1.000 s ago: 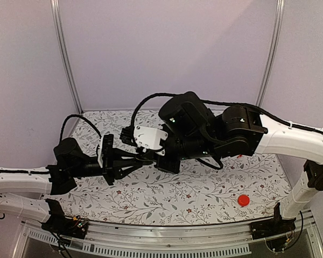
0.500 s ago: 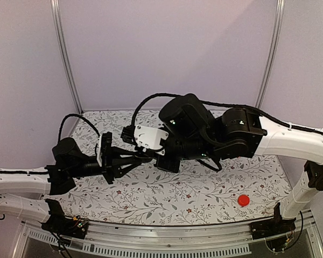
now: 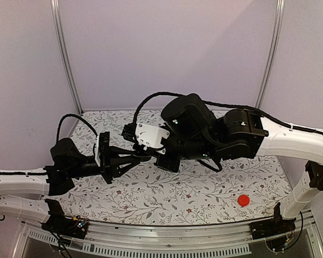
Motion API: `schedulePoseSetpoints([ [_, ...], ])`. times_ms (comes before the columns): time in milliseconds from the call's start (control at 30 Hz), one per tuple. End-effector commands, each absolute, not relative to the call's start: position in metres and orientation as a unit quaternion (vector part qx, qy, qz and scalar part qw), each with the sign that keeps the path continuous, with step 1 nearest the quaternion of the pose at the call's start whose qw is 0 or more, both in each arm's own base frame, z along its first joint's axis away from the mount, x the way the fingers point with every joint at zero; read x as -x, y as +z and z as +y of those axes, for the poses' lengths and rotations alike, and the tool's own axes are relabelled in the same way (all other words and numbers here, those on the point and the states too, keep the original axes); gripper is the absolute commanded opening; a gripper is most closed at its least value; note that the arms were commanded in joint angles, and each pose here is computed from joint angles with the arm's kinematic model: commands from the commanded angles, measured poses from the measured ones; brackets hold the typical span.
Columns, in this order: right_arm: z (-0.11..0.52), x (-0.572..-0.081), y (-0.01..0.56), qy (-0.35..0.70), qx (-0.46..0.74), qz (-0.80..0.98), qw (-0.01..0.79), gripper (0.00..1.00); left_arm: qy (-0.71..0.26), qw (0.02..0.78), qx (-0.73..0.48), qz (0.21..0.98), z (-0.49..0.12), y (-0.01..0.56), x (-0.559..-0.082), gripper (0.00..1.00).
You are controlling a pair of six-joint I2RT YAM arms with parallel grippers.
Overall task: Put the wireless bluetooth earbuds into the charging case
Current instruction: Adjust the right earbud in the right side groove of the charging case.
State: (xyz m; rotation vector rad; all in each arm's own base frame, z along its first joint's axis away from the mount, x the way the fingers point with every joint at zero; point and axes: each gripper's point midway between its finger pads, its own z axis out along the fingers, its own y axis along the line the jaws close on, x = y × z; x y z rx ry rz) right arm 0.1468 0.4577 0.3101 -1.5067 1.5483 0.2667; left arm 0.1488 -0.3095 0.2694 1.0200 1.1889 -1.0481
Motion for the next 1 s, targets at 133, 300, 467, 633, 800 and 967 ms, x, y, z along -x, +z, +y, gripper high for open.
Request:
schedulePoseSetpoints([
  [133,0.455,-0.143,0.313,0.120,0.611,0.631,0.463,0.16,-0.457,0.610,-0.434,0.481,-0.307,0.288,-0.142,0.12],
  [300,0.458,-0.144,0.311,0.113,0.616,0.630,0.459,0.21,-0.458,0.602,-0.441,0.484,-0.310,0.284,-0.142,0.12],
  [467,0.460,-0.146,0.304,0.105,0.620,0.632,0.453,0.22,-0.457,0.601,-0.443,0.484,-0.311,0.284,-0.141,0.12],
  [633,0.461,-0.148,0.303,0.097,0.619,0.633,0.455,0.21,-0.454,0.596,-0.446,0.489,-0.314,0.280,-0.142,0.12],
  [800,0.463,-0.150,0.302,0.093,0.617,0.635,0.455,0.21,-0.449,0.594,-0.448,0.495,-0.316,0.278,-0.144,0.11],
  [967,0.463,-0.152,0.297,0.085,0.618,0.638,0.452,0.21,-0.449,0.595,-0.448,0.494,-0.315,0.279,-0.143,0.11],
])
